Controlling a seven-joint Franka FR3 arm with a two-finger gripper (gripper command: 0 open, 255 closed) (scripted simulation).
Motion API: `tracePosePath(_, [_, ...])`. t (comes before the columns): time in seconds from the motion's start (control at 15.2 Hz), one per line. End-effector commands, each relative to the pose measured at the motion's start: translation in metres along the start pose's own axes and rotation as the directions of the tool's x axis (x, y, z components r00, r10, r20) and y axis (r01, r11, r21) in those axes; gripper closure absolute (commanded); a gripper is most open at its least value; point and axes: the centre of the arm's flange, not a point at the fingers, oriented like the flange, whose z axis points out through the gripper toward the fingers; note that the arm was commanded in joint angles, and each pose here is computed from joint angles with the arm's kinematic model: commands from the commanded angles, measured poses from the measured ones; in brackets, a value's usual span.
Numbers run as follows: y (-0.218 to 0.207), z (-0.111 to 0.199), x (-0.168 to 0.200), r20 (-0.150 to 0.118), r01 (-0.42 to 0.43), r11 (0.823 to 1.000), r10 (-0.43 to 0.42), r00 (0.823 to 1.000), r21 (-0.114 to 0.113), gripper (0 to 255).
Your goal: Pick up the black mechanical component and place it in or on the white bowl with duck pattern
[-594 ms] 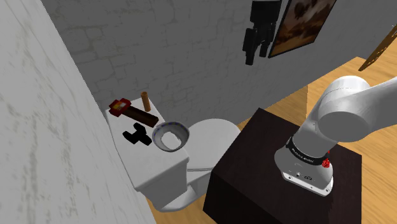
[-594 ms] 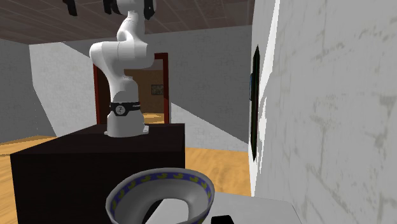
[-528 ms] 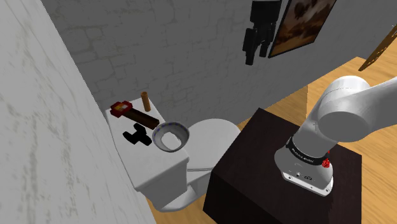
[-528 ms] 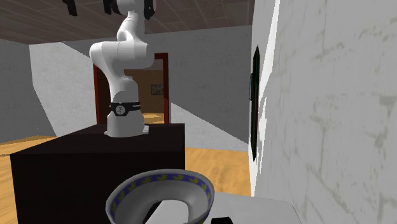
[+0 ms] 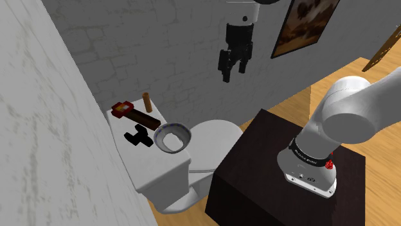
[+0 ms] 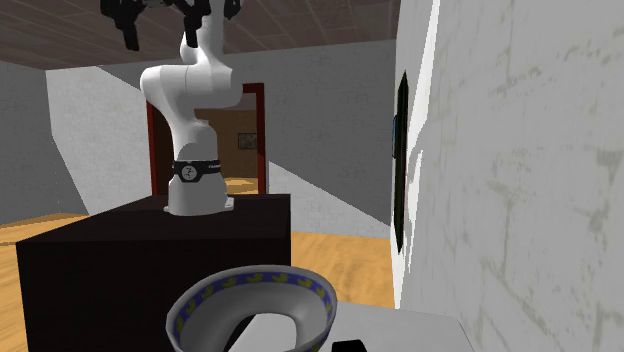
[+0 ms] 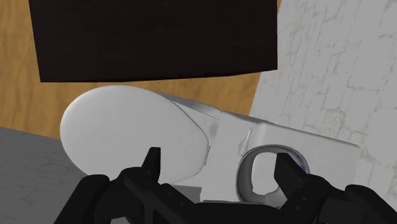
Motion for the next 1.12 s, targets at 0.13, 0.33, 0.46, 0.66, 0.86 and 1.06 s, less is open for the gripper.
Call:
tracePosePath(0.13, [-0.034, 0.03, 0.027, -0.013, -0.011, 1.0, 0.011, 1.0, 0.0, 0])
tracePosePath(0.33, [-0.058, 0.052, 0.049, -0.022, -0.019, 1.0, 0.019, 1.0, -0.001, 0])
tracePosePath(0.46, [-0.074, 0.066, 0.063, -0.028, -0.024, 1.0, 0.024, 0.999, -0.002, 0])
tracePosePath(0.66, [-0.098, 0.088, 0.085, -0.037, -0.031, 1.0, 0.031, 0.999, -0.003, 0])
tracePosePath(0.86, [-0.121, 0.109, 0.108, -0.046, -0.039, 0.999, 0.039, 0.998, -0.004, 0])
tracePosePath(1.06, [-0.145, 0.131, 0.13, -0.055, -0.046, 0.999, 0.046, 0.997, -0.005, 0])
